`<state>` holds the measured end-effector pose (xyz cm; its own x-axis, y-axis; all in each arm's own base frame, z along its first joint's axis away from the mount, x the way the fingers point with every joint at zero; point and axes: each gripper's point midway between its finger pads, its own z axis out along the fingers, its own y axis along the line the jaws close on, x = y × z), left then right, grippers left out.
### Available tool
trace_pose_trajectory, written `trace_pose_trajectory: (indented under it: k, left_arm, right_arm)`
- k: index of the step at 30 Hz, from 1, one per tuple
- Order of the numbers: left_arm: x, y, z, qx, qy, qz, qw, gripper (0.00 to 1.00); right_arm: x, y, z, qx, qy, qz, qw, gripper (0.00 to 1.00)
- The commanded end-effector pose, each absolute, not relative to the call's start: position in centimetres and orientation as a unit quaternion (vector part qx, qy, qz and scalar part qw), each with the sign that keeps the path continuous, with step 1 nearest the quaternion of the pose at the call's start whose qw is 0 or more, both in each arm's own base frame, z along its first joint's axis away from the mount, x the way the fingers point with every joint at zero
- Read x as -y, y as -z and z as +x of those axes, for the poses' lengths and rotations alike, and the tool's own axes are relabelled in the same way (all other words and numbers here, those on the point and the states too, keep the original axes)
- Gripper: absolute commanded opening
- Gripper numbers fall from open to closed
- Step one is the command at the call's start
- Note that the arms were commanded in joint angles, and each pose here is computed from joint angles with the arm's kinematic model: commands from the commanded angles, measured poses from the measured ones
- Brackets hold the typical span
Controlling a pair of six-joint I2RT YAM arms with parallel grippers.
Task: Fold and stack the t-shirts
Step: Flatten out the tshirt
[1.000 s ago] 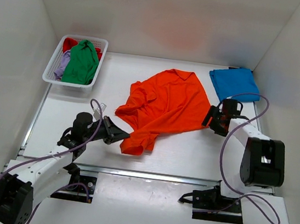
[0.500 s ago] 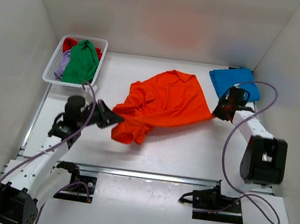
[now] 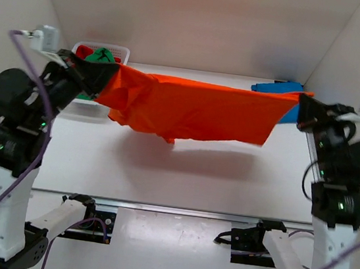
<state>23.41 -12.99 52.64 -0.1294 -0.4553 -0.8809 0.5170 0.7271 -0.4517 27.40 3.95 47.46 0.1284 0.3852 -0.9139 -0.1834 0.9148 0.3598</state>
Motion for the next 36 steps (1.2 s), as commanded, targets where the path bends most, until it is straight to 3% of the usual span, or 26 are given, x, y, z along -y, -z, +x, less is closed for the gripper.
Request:
trace_pose_trajectory:
  k: [1,6,11,17,25,26,27,28,32,36]
  left_arm:
    - [10.5,-55.6,20.0,-0.634,0.319,0.026,0.704,0.0]
    - [10.5,-58.3,18.7,-0.62,0.323,0.031,0.714,0.0]
    - [10.5,-56.2,22.8,-0.641,0.296,0.016,0.708,0.0]
    - [11.4,-51.0,33.7,-0.686,0.268,0.011,0.676,0.0]
    - [12.5,-36.7,52.3,-0.795,0.204,-0.016,0.571,0.0]
    - [12.6,-35.8,55.4,-0.798,0.202,-0.02,0.567,0.07]
    - [12.5,-34.7,56.5,-0.81,0.205,-0.026,0.549,0.39]
    - [12.3,-33.7,58.9,-0.813,0.212,-0.036,0.541,0.52]
    - [12.9,-34.4,60.7,-0.799,0.294,-0.057,0.522,0.53]
    - [13.4,-32.9,54.0,-0.826,0.264,-0.032,0.497,0.54]
  right_arm:
    - [-2.9,-49.8,23.3,-0.603,-0.173,0.083,0.775,0.0]
    - [-3.0,-54.0,20.0,-0.58,-0.167,0.046,0.796,0.0]
    - [-3.6,-53.1,23.7,-0.599,-0.201,0.036,0.774,0.0]
    - [-4.9,-46.7,32.1,-0.655,-0.226,0.035,0.72,0.0]
    - [-7.7,-36.3,46.4,-0.739,-0.219,0.03,0.636,0.0]
    - [-7.9,-35.3,48.9,-0.749,-0.214,0.025,0.626,0.04]
    - [-7.7,-34.2,51.7,-0.762,-0.205,0.022,0.614,0.17]
    - [-7.4,-32.6,53.8,-0.782,-0.187,0.024,0.594,0.28]
    - [-6.5,-30.7,55.7,-0.814,-0.138,0.024,0.564,0.57]
    - [-5.3,-30.4,52.2,-0.818,-0.122,0.033,0.561,0.65]
